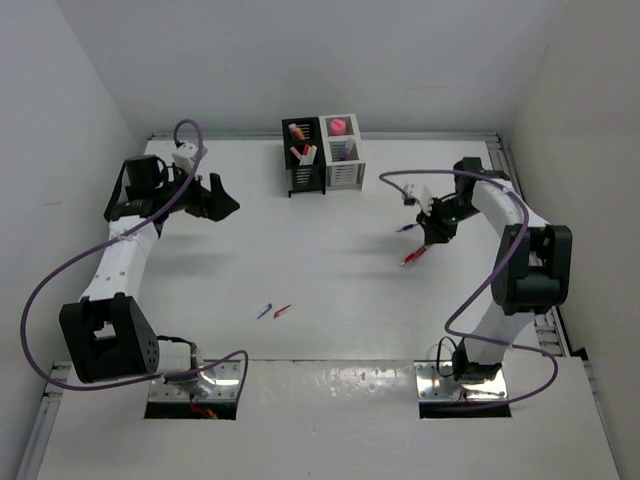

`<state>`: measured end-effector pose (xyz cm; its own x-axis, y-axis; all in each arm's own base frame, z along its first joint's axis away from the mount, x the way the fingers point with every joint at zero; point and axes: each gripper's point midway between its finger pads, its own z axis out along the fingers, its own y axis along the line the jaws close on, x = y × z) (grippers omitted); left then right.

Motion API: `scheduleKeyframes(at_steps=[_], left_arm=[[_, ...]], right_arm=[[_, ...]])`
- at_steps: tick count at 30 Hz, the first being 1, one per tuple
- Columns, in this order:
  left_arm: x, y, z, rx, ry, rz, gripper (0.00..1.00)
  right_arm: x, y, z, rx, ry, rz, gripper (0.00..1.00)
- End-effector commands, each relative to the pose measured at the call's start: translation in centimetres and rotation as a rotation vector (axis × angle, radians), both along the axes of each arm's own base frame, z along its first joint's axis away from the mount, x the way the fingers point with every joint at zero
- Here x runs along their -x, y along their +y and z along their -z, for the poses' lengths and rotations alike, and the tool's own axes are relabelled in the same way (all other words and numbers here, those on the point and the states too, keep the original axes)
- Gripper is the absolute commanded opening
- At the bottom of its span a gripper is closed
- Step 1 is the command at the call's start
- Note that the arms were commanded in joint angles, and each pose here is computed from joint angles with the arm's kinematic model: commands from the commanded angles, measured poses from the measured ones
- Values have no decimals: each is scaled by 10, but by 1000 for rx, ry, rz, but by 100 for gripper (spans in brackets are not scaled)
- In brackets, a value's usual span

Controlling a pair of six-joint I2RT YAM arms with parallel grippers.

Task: Sort the stationery into containers
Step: Pick up the pen from the center of the board.

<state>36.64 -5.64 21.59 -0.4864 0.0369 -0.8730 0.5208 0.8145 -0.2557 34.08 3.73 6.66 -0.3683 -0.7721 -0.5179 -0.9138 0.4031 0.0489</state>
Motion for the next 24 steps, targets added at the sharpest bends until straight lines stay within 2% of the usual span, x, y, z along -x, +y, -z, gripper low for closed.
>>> scheduleKeyframes(at_steps=[1, 8, 13, 17, 24], left_arm=[[-2, -9, -10, -10, -35, 65, 99], [-1, -15, -4, -18, -23, 78, 99], [-2, -19, -2, -26, -18, 90, 99], [-3, -20, 2, -38, -7, 92, 99], [-5, -22, 5, -40, -3, 97, 99]], right_arm=[[9, -4, 6, 88, -142, -374, 26], [5, -6, 32, 184, -246, -597, 28], [-12, -6, 39, 204, -291, -630, 35], [-14, 4, 42, 205, -291, -668, 31], [-7, 2, 52, 230, -250, -723, 29]])
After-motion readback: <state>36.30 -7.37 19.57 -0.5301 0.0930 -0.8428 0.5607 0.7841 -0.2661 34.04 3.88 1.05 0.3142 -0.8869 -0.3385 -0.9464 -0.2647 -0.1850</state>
